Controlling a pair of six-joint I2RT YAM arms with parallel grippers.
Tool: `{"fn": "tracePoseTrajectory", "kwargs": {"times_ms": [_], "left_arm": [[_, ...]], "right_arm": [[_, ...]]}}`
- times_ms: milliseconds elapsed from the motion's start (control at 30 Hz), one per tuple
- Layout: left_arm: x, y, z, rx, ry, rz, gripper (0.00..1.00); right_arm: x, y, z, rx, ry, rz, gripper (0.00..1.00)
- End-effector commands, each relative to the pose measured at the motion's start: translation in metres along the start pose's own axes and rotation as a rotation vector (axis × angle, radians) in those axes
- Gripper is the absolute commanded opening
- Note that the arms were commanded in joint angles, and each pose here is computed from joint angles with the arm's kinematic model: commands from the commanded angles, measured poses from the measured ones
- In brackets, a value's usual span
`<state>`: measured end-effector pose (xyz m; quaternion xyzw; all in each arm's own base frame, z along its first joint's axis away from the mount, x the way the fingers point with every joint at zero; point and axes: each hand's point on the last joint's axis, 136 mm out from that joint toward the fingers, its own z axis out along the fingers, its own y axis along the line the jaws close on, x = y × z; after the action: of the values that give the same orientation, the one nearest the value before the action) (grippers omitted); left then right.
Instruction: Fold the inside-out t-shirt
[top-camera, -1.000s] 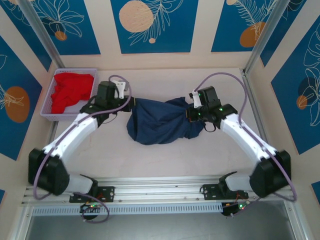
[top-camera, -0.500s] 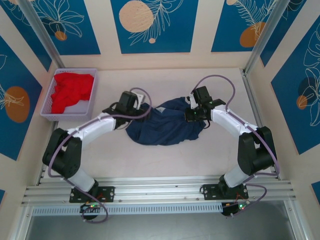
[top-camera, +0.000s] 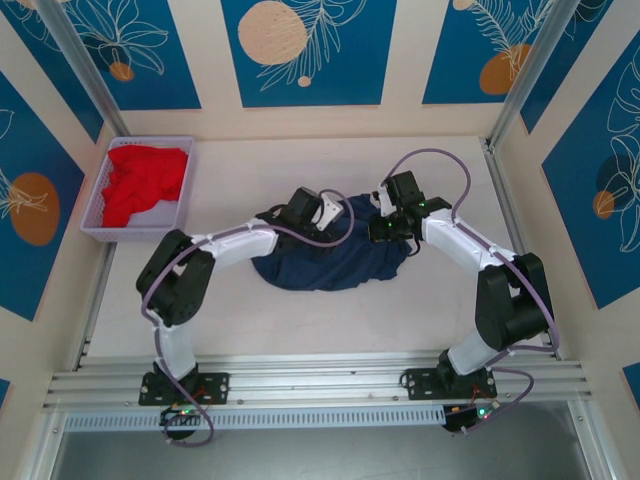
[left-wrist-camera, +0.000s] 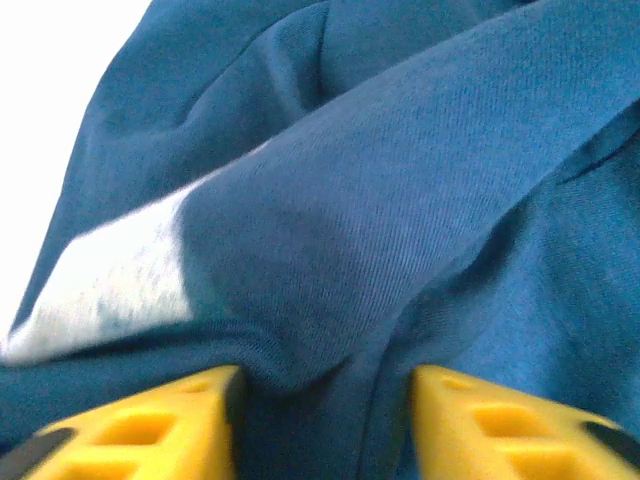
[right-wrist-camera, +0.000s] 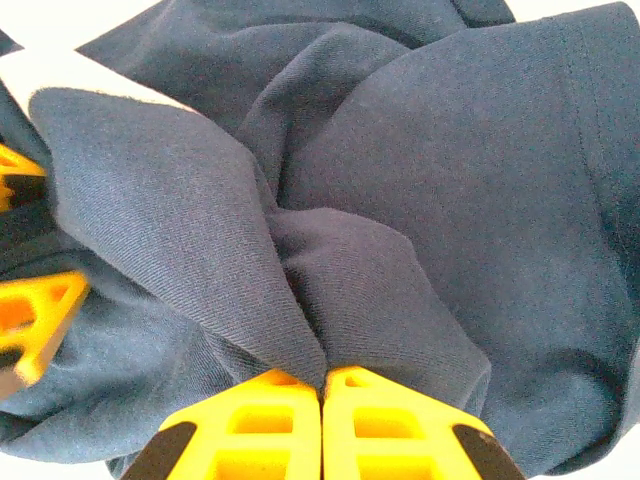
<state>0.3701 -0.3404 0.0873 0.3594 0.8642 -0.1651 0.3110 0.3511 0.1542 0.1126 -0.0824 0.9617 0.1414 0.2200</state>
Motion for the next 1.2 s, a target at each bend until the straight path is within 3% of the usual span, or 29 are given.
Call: {"fn": "tracePoseTrajectory", "kwargs": {"times_ms": [0,100,167,267,367,533,700,833,967,1167], "left_arm": [[-0.01,-0.008,0.006,0.039,0.015,0.041,0.33],[-0.013,-0.012,0.007,0.078,0.02,0.032,0.1],[-0.02,-0.017,-0.001,0.124,-0.001,-0.004,0.01],[-0.038,-0.027,-0.033,0.252,-0.078,-0.117,0.0],[-0.053,-0.036,-0.07,0.383,-0.159,-0.241,0.0],[-0.053,-0.041,-0.103,0.42,-0.159,-0.338,0.0],[-0.053,-0.041,-0.121,0.423,-0.17,-0.386,0.0],[-0.055,-0.042,-0.13,0.425,-0.184,-0.392,0.0],[-0.057,-0.043,-0.135,0.428,-0.193,-0.4,0.0],[-0.057,-0.044,-0.144,0.429,-0.207,-0.397,0.0]], "right_arm": [[-0.012,0.006,-0.015,-0.028,-0.05,-0.007,0.08],[-0.013,0.004,-0.019,-0.022,-0.059,-0.003,0.08],[-0.014,0.002,-0.022,-0.01,-0.07,0.0,0.09],[-0.016,-0.005,-0.029,0.025,-0.093,0.008,0.14],[-0.016,-0.011,-0.035,0.067,-0.11,0.01,0.26],[-0.013,0.007,-0.056,0.0,-0.189,-0.027,0.38],[0.009,0.06,-0.084,-0.232,-0.282,-0.11,0.42],[0.028,0.092,-0.087,-0.394,-0.282,-0.08,0.42],[0.038,0.102,-0.066,-0.398,-0.241,-0.007,0.42],[0.029,0.083,-0.029,-0.254,-0.222,0.14,0.44]]}}
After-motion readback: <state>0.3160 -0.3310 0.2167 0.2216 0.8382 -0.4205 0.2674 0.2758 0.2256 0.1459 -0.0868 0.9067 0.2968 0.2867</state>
